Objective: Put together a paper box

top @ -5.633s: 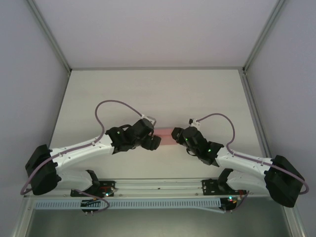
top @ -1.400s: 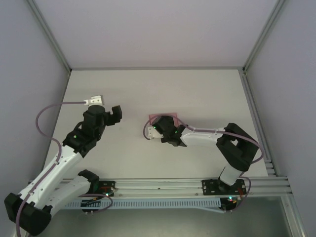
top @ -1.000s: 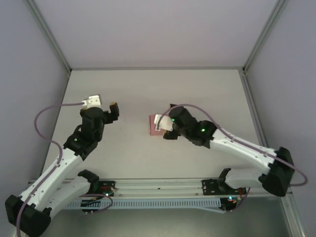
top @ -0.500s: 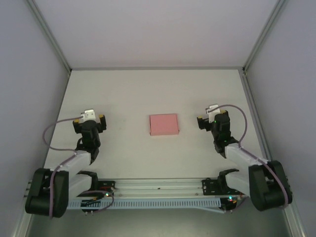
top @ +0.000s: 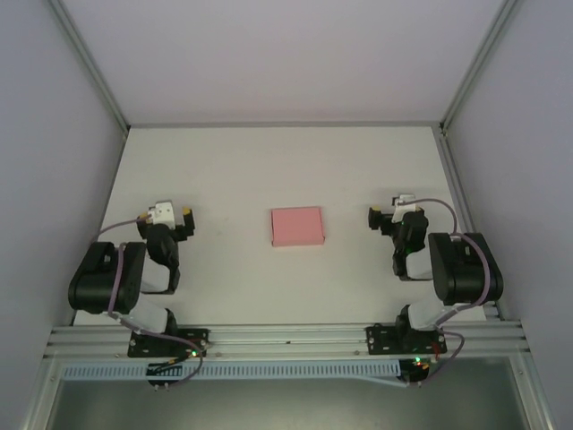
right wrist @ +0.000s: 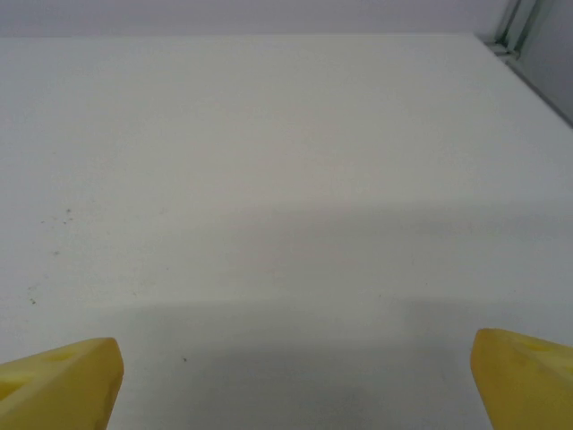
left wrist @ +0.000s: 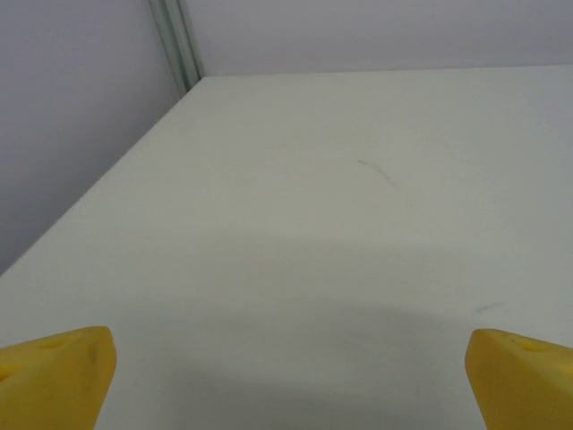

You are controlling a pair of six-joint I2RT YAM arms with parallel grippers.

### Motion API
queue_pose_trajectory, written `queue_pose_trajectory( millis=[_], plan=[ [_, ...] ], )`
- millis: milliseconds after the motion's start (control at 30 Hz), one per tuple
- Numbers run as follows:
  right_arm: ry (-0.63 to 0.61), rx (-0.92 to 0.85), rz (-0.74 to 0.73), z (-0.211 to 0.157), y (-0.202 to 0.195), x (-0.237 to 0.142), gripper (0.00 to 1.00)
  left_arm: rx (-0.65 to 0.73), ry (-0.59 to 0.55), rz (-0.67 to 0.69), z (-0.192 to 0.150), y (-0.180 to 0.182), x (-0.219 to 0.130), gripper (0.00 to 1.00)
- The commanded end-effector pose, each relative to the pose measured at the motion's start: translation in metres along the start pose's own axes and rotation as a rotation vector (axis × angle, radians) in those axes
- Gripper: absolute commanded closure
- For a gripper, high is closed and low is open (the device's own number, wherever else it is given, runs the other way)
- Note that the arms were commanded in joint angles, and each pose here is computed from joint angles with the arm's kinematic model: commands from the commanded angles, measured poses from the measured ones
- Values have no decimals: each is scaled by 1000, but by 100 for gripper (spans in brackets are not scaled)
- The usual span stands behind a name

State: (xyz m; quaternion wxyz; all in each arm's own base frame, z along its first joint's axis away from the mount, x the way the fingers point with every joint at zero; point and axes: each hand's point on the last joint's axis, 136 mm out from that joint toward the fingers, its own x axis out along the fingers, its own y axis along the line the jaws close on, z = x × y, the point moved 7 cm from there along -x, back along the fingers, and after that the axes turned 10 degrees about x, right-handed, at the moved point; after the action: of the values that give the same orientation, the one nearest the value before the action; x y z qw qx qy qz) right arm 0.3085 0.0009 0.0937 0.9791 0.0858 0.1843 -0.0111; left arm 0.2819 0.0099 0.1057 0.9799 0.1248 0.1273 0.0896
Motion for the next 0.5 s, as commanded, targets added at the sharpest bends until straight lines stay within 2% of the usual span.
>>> queue_pose_trajectory(
  millis=[0, 33, 100, 200, 467],
  plan=[
    [-94, 89, -24, 27, -4, 8, 0, -28, -99, -2, 33, 3, 19, 0],
    [-127, 92, -20, 27, -4, 6, 0, -20, -56, -23, 30, 1, 21, 0],
    [-66, 88, -32, 27, -4, 7, 0, -22, -79, -17, 31, 2, 21, 0],
    [-101, 80, -21, 28, -3, 7, 0, -20, -75, -17, 30, 2, 21, 0],
    [-85, 81, -18, 27, -2, 7, 0, -18, -78, -16, 31, 2, 21, 0]
  ],
)
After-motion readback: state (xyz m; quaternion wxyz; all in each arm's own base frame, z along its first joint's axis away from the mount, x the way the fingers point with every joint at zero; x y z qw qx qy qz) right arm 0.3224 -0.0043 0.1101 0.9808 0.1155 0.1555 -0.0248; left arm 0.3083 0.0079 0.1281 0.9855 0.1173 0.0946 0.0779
